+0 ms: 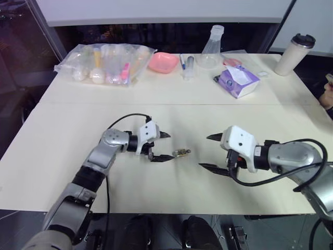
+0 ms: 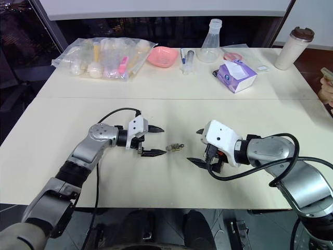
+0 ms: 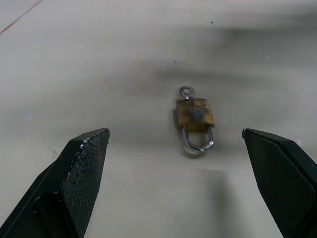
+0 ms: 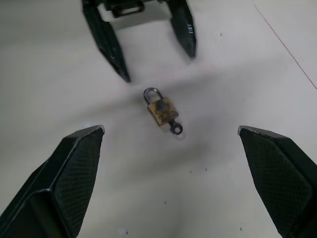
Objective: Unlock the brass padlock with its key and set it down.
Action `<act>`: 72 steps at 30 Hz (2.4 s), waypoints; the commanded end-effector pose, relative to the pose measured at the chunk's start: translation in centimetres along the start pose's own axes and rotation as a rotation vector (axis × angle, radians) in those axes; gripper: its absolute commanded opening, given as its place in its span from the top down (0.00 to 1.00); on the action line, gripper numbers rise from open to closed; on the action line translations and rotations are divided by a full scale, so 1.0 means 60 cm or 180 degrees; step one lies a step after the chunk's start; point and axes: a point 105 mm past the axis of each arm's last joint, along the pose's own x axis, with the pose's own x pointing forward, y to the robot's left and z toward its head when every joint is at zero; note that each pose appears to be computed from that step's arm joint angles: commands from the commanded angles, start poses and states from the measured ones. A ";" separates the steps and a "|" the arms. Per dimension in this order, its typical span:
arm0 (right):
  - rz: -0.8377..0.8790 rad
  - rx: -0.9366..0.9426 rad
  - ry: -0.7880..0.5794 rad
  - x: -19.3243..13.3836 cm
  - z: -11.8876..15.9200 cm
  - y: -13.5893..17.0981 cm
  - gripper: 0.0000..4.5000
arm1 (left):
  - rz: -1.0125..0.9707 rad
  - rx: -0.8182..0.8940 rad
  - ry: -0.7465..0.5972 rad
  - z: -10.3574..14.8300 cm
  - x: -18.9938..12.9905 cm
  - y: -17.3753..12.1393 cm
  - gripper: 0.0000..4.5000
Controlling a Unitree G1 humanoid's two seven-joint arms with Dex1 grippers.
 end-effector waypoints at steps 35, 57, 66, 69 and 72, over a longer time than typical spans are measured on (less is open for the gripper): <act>-0.0418 -0.0367 0.0037 -0.017 0.021 -0.013 0.00 | 0.0191 0.0327 0.0286 -0.018 0.011 0.014 0.83; -0.0900 -0.3203 -0.0987 0.114 0.120 -0.056 0.00 | -0.0395 0.0519 -0.0183 0.132 -0.104 0.074 0.83; -0.0904 -0.3262 -0.1033 0.132 0.124 -0.062 0.29 | -0.0423 0.0518 -0.0269 0.140 -0.096 0.073 0.83; -0.0925 -0.3312 -0.1021 0.135 0.127 -0.067 0.62 | -0.0446 0.0514 -0.0260 0.134 -0.093 0.071 0.83; -0.0920 -0.3318 -0.1019 0.135 0.128 -0.068 0.96 | -0.0451 0.0512 -0.0249 0.130 -0.093 0.070 0.83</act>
